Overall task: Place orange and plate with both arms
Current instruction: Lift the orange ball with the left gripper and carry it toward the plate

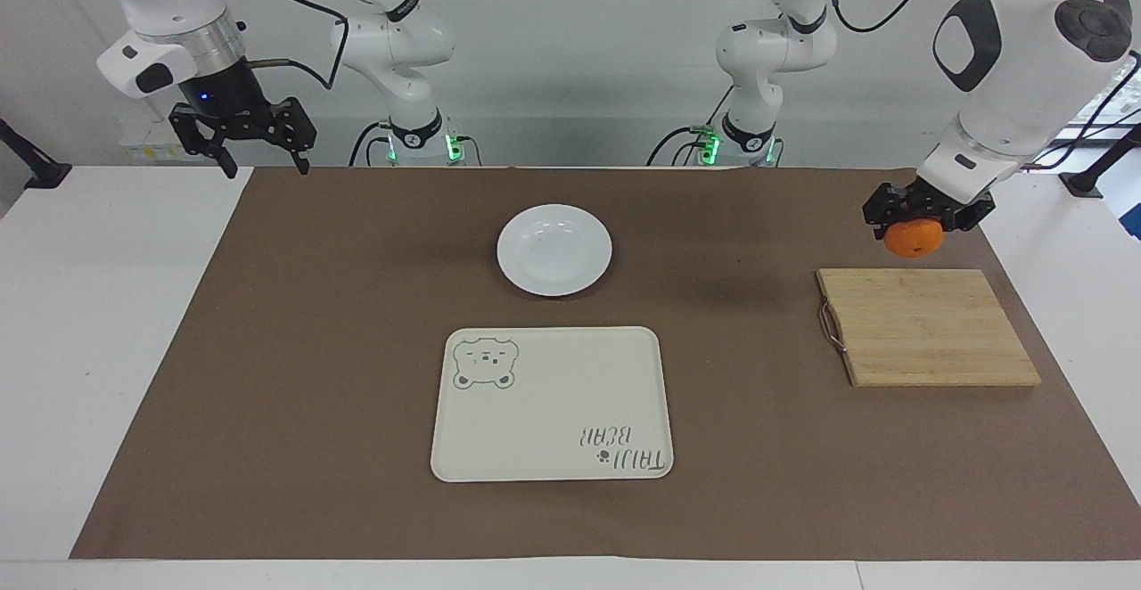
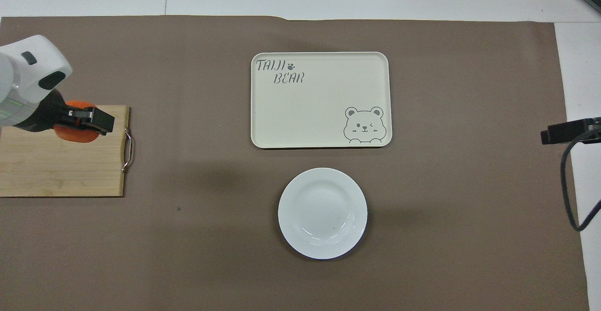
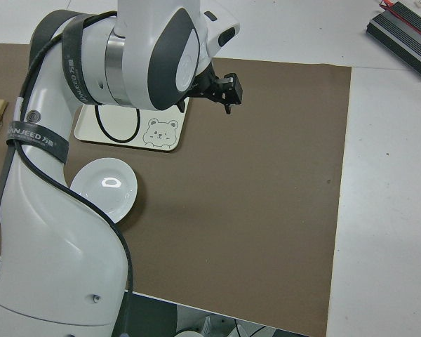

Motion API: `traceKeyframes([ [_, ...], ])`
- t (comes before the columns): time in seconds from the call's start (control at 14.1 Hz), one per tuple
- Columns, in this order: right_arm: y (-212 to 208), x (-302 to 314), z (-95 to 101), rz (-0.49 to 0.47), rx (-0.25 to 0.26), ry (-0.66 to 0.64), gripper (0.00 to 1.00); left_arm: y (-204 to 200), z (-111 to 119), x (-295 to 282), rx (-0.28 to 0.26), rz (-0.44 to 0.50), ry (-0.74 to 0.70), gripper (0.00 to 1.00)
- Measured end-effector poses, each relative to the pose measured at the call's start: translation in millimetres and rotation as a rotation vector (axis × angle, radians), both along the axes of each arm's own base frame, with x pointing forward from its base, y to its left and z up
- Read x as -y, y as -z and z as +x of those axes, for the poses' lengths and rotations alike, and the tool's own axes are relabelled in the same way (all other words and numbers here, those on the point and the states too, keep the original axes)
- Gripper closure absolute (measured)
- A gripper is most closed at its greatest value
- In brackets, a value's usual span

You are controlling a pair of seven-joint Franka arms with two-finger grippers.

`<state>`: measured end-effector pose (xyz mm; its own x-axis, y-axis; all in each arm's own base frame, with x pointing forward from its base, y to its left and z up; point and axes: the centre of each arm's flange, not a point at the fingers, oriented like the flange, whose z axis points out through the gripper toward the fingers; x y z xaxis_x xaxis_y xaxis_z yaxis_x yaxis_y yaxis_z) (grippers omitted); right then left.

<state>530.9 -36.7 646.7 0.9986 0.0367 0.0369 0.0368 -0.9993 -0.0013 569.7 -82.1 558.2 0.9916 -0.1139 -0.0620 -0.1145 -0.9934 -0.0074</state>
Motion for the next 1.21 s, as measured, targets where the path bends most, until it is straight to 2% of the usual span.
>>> traceKeyframes([
  [0.28,0.0,-0.5,0.0,0.000,0.000,0.008,0.00,-1.8,-20.6,88.7,0.006,0.008,-0.050,0.27],
  [0.57,0.4,-0.5,0.0,0.000,-0.001,0.008,0.00,-6.2,-47.7,157.8,0.002,-0.026,-0.133,0.27],
  [0.78,0.8,-0.5,0.0,0.000,-0.002,0.008,0.00,-3.8,-65.3,207.8,0.034,-0.071,-0.177,0.27],
  [0.92,1.2,-0.5,0.0,0.000,-0.003,0.008,0.00,17.0,-77.2,239.7,0.041,-0.093,-0.201,0.27],
  [1.21,1.7,-0.5,0.0,0.000,-0.004,0.008,0.00,89.6,-114.5,304.1,0.022,-0.128,-0.245,0.27],
])
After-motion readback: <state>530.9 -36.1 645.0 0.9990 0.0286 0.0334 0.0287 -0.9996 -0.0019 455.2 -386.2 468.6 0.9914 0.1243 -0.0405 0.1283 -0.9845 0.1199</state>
